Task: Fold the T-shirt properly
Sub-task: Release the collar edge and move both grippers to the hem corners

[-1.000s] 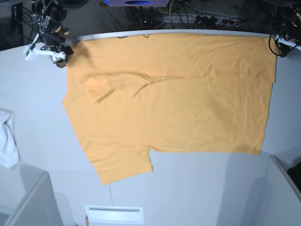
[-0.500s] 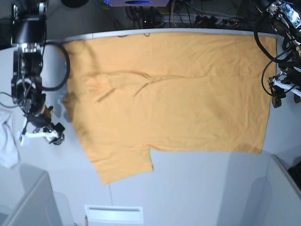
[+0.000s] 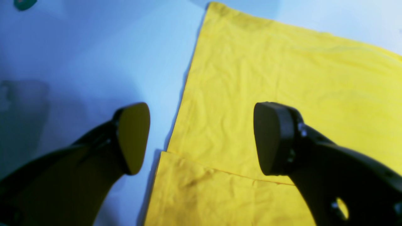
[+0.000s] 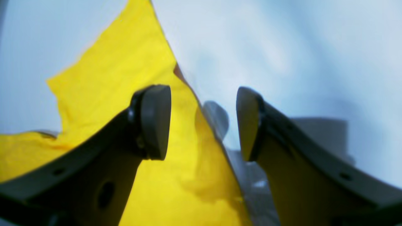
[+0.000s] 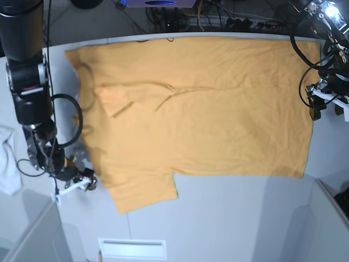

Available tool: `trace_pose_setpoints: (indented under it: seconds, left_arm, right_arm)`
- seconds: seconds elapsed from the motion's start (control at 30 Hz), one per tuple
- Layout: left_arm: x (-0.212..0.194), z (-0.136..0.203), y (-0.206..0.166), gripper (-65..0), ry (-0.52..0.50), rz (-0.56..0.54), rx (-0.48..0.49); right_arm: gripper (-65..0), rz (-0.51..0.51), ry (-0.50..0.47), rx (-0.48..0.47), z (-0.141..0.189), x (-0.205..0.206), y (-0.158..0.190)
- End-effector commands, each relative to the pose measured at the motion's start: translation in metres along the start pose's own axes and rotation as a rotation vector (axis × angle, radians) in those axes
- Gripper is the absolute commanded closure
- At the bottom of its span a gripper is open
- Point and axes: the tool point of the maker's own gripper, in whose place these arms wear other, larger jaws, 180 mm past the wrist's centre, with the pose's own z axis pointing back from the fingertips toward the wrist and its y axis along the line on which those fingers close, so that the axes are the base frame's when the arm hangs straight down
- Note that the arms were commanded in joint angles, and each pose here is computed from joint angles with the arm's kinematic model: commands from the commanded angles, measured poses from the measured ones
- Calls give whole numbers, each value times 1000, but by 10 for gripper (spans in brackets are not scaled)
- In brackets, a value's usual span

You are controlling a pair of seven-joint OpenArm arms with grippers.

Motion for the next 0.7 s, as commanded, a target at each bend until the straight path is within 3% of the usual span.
trace_pose_setpoints:
  seconds: [0.0,0.17,0.23,0.4,0.67]
  left_arm:
    - [12,3,2,-494,-39,-16,1]
    - [12,3,3,-494,-38,-16,2]
    - [12,4,3,-494,-39,-17,3]
    - [12,4,3,-494,-39,-18,3]
    - [11,3,4,-494,-35,-16,5]
  right_arm:
    - [-321,13,-46,29,-1,22,9]
    - [-321,12,-38,120,-20,13,35]
    - [-321,12,-38,113,-24,10,38]
    - [-321,175,-54,38,-36,1,46]
    - [-321,204,-79,12,-34,15,43]
